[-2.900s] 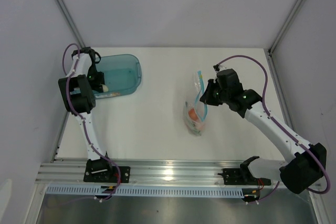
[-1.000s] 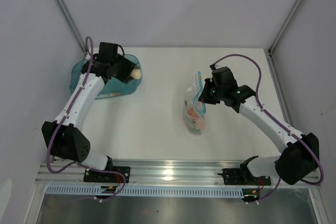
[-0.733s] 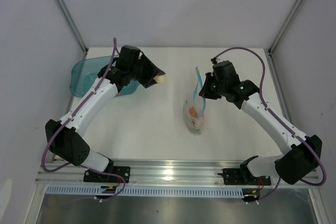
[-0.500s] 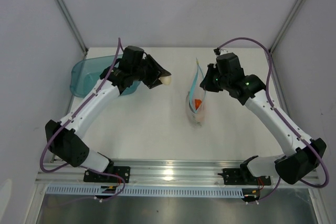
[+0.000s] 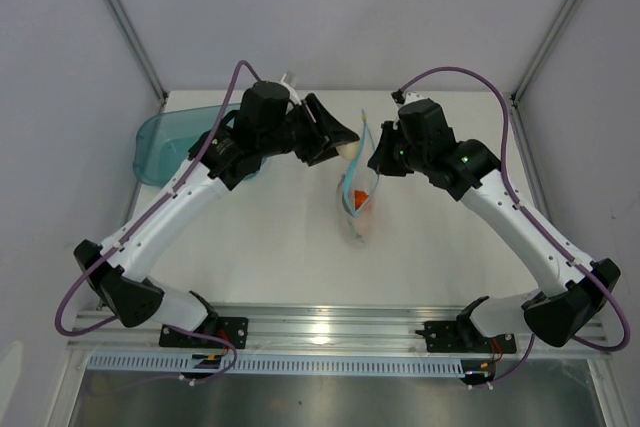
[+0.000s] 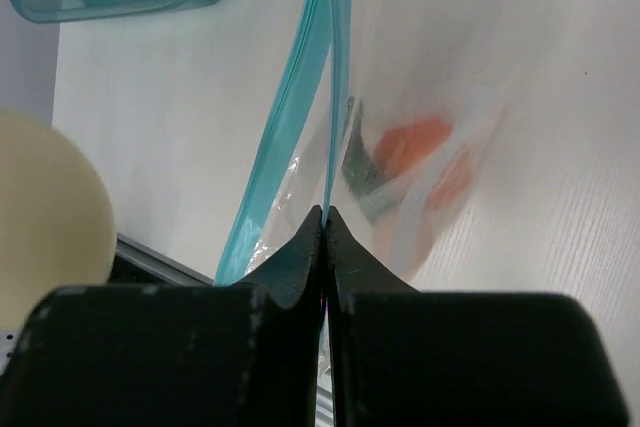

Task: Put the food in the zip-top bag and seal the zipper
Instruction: Place the fake food in the zipper food storage bag.

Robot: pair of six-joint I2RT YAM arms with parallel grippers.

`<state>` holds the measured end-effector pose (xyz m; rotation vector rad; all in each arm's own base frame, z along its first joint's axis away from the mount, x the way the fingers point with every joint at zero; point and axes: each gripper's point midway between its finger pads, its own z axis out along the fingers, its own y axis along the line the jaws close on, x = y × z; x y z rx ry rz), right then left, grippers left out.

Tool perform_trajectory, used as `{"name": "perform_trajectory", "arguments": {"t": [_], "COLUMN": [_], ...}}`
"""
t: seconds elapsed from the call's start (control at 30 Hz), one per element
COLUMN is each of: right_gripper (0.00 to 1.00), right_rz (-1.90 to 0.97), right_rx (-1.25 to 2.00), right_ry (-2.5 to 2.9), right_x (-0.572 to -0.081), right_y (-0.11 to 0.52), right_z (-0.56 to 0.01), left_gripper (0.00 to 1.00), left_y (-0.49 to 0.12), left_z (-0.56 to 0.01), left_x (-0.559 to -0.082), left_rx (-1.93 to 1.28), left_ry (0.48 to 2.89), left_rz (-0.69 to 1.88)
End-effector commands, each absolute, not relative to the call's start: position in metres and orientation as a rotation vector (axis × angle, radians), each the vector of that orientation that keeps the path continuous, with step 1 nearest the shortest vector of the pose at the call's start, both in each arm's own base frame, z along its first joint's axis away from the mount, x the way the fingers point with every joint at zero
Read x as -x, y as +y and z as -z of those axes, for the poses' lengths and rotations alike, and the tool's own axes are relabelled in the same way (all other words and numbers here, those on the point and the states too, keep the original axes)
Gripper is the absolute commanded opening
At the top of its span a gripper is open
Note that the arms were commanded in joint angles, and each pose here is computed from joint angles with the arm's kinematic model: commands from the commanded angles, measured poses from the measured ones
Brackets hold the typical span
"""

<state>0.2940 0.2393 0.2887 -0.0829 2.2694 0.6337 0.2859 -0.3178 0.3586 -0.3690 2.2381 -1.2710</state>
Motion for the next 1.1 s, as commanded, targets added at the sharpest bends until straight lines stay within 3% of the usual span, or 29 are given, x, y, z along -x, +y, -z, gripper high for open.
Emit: {"name": "perform_trajectory", "arguments": {"t": [0.0, 0.33, 0.63, 0.77, 1.07], "right_gripper": [0.0, 0.0, 0.0, 0.0, 0.0], "right_rz": [-0.622, -0.699, -0.772, -0.771, -0.774], "right_rx": [0.028, -0.035, -0.054, -0.055, -0.06], "right_ry": [2.246, 2.202, 2.192, 2.196, 2.195], "right_x": [-0.297, -0.291, -0.286, -0.285, -0.284], "right_y": [0.237, 0.239, 0.245, 0.245, 0.244], "right_z": [-0.296, -0.309, -0.314, -0.312, -0.309], "left_gripper": [0.01, 0.01, 0.01, 0.21, 0.52], "left_y": [-0.327, -0.341, -0.338, -0.34, -0.348], "left_z": [-0.375, -0.322, -0.293, -0.282, -0.275], "left_x": [-0.268, -0.237, -0.238, -0.236, -0.234], "left_rx": [0.264, 0.162, 0.156, 0.15, 0.101], "left_ry": [2.211, 2.331, 2.352, 2.393, 2.419], "left_rz": [1.3, 1.111, 0.939, 0.924, 0.935]}}
